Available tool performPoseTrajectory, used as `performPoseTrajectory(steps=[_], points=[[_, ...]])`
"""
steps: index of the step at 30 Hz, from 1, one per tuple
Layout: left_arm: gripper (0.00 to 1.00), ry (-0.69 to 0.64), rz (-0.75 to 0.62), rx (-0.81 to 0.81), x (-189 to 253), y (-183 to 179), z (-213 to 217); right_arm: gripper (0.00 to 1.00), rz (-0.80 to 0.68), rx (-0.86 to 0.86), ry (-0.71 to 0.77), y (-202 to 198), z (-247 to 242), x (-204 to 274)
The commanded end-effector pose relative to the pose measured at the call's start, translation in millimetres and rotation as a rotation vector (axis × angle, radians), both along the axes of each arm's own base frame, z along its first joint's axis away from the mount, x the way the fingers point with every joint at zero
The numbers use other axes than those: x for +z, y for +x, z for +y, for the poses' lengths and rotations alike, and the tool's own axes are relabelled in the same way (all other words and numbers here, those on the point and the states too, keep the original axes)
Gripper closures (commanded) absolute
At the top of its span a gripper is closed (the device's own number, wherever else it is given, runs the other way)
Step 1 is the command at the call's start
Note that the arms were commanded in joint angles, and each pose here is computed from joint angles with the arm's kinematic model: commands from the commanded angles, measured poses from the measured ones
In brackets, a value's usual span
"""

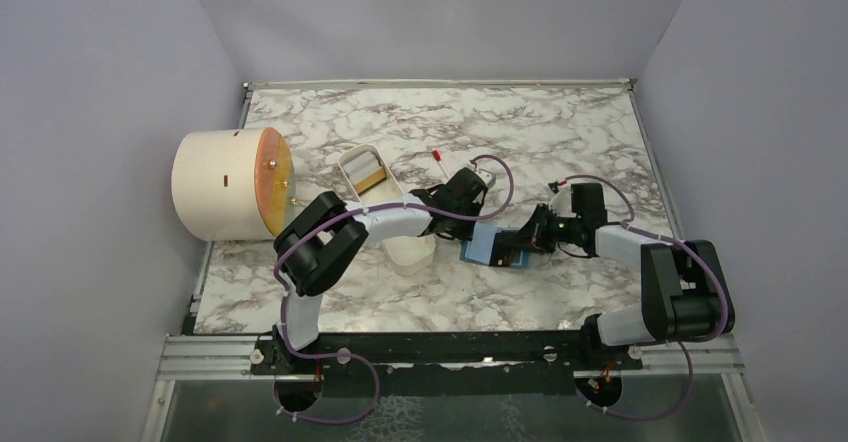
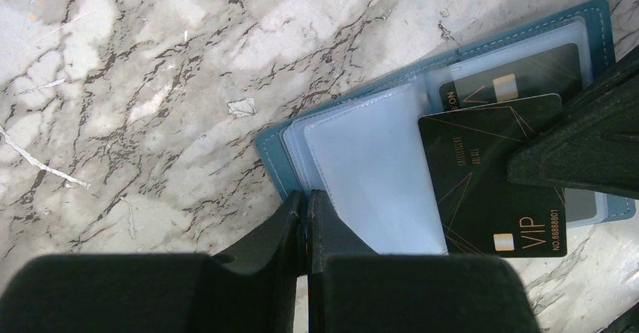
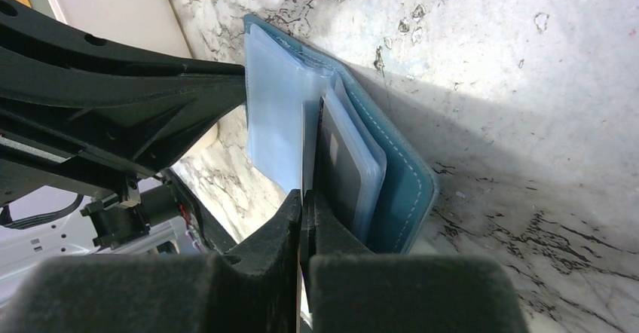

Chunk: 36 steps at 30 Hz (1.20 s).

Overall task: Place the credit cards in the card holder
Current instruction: Insert the credit card into the card holder.

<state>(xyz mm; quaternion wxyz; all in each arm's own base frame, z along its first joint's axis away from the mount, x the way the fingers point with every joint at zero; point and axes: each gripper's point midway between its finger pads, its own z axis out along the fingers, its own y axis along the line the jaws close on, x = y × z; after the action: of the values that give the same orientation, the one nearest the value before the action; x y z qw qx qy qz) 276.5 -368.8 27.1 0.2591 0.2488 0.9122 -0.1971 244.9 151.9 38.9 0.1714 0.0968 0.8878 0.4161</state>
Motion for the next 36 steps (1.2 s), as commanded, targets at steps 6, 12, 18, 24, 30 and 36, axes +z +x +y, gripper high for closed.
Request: performPoseTrajectory(steps=[6,12,18,24,30,36], points=[[1.0,0.075,0.064,-0.005,-25.8,-8.2,12.5,0.99,-0.02,-0.002,0.012,10.6,-7.6,-4.6],[1.0,0.084,0.054,-0.012,-25.0,-6.1,13.3,0.99,-0.017,0.016,0.03,8.8,-6.4,-4.7],[1.0,0.075,0.059,-0.003,-24.3,-5.7,10.6,0.99,0.011,0.007,0.046,6.4,-4.9,-7.4],[1.0,0.061,0.081,-0.006,-26.7,-7.6,6.3,0.99,0.019,0.005,0.035,9.0,-6.0,-13.2],[1.0,0.061,0.084,-0.008,-26.6,-9.0,6.1,0.99,-0.016,0.022,0.044,17.0,-4.5,-7.8],[1.0,0.092,0.077,-0.012,-32.2,-8.9,12.5,0.99,-0.033,-0.013,-0.015,24.2,-12.1,-2.3]])
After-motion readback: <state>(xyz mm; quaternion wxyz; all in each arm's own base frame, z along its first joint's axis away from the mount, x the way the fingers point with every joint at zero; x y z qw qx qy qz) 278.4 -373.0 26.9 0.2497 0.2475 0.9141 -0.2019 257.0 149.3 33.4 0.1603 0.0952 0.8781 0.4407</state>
